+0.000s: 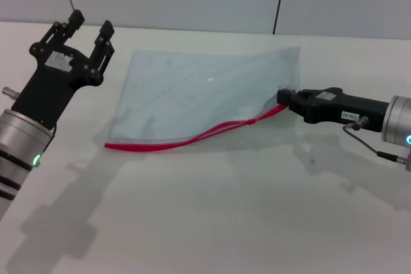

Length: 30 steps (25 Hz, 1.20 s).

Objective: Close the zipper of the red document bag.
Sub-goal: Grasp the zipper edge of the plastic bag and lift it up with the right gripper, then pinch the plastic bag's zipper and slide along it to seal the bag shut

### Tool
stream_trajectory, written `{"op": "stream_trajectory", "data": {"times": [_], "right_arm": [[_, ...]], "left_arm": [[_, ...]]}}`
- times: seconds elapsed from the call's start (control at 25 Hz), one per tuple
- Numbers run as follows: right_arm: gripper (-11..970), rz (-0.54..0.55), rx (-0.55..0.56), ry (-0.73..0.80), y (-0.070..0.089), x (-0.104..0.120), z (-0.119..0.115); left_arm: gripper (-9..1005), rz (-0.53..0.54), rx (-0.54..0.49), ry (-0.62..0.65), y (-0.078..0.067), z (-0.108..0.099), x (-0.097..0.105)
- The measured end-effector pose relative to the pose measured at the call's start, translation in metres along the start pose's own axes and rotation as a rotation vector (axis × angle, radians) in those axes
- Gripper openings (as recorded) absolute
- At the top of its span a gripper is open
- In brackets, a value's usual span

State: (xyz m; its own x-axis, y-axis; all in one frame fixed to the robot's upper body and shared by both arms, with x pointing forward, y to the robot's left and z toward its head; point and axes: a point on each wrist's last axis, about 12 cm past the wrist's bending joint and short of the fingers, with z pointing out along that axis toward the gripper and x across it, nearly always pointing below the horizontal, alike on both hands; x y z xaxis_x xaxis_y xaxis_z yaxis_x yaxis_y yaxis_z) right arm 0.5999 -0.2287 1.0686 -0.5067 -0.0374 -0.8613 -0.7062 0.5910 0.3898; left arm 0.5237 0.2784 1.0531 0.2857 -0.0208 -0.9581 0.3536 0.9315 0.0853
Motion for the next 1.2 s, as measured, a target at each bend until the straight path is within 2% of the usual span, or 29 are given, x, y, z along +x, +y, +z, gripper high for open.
{"op": "stream_trajectory", "data": {"times": [0.32, 0.44, 0.6, 0.84, 1.0, 1.2], "right_arm": [[56, -0.048, -0.049, -0.062, 0.006, -0.002, -0.004], [54, -0.033, -0.054, -0.086, 0.008, -0.004, -0.001], [48, -0.012, -0.093, -0.139, 0.015, -0.011, 0.004], [44, -0.008, -0.146, -0.173, 0.026, -0.027, 0.023], [44, 0.003, -0.176, -0.172, 0.033, -0.031, 0.032], [42, 0.006, -0.18, -0.175, 0.035, -0.035, 0.036]], "left_arm": [[518, 0.0, 0.0, 0.001, 0.0, 0.0, 0.0], [518, 0.005, 0.045, 0.009, -0.004, 0.0, 0.001], [518, 0.036, 0.189, 0.02, -0.02, 0.007, 0.001], [518, 0.161, 0.354, 0.014, -0.043, 0.01, 0.004], [518, 0.224, 0.414, -0.004, -0.054, 0.01, 0.005], [517, 0.302, 0.459, -0.026, -0.063, 0.008, 0.005]]}}
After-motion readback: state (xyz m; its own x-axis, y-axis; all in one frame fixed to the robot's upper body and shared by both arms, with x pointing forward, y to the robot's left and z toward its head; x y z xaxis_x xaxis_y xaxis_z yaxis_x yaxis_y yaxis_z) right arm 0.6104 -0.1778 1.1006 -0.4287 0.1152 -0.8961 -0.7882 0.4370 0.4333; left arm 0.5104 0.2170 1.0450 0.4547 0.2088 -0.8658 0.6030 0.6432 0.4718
